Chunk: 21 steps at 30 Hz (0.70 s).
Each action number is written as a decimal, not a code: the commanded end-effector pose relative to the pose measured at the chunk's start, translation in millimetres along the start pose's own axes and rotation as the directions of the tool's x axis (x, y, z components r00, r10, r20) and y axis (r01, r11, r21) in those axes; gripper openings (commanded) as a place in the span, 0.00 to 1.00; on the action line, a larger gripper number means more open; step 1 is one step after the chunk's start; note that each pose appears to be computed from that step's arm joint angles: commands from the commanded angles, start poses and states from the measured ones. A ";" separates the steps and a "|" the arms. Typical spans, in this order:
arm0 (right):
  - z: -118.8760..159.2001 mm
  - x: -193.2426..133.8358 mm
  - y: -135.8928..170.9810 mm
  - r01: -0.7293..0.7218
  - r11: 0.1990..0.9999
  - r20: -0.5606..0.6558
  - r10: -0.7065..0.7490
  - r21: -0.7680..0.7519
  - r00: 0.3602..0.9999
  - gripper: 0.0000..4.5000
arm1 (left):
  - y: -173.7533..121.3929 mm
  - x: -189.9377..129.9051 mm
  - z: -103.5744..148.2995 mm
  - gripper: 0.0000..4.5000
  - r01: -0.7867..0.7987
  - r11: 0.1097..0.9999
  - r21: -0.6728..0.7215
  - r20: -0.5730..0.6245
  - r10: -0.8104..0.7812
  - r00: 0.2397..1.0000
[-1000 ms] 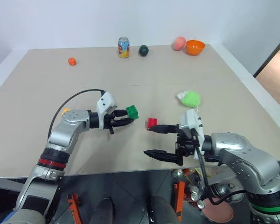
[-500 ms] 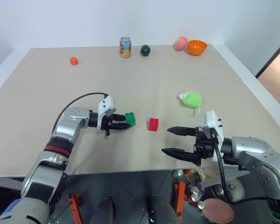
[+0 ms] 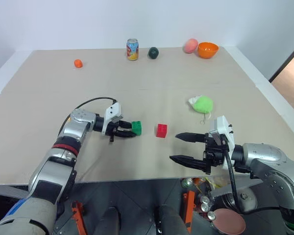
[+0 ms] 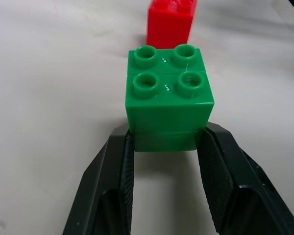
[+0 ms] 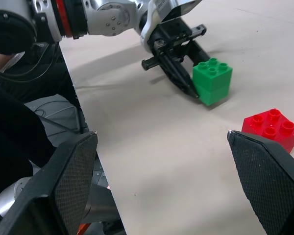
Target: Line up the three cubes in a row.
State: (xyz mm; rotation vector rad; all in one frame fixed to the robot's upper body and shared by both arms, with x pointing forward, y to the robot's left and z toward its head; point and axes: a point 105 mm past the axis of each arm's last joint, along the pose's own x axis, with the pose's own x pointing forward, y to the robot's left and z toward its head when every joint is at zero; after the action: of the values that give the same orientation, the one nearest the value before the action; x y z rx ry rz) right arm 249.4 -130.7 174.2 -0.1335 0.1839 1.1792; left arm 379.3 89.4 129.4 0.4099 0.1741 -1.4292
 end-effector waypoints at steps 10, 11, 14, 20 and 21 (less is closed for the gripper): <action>7.9 0.4 6.0 0.001 0.999 0.020 0.000 -0.043 1.000 0.97 | 3.4 1.2 -1.5 0.30 0.037 0.996 0.077 -0.083 -0.031 0.996; 7.7 0.6 6.3 0.002 0.999 0.020 -0.001 -0.043 1.000 0.97 | 4.8 1.6 -1.1 0.30 0.029 0.996 0.080 -0.085 -0.022 0.996; 7.5 0.9 7.0 0.004 0.999 0.020 -0.004 -0.041 1.000 0.97 | 8.1 2.7 1.1 0.30 0.012 0.997 0.080 -0.083 -0.006 0.997; 7.2 0.2 8.3 0.008 0.999 0.020 -0.008 -0.041 1.000 0.97 | 9.1 3.1 2.5 0.30 0.013 0.996 0.083 -0.081 -0.006 0.997; 7.2 0.0 8.3 0.009 0.999 0.020 -0.009 -0.041 1.000 0.97 | 8.8 3.0 2.0 0.30 0.015 0.996 0.085 -0.084 -0.008 0.996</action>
State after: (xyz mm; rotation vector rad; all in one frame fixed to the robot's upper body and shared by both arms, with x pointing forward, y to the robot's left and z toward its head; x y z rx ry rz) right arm 246.8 -129.1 172.0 -0.1375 0.1848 1.1593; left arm 385.2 88.0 120.8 0.5138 0.2218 -1.4354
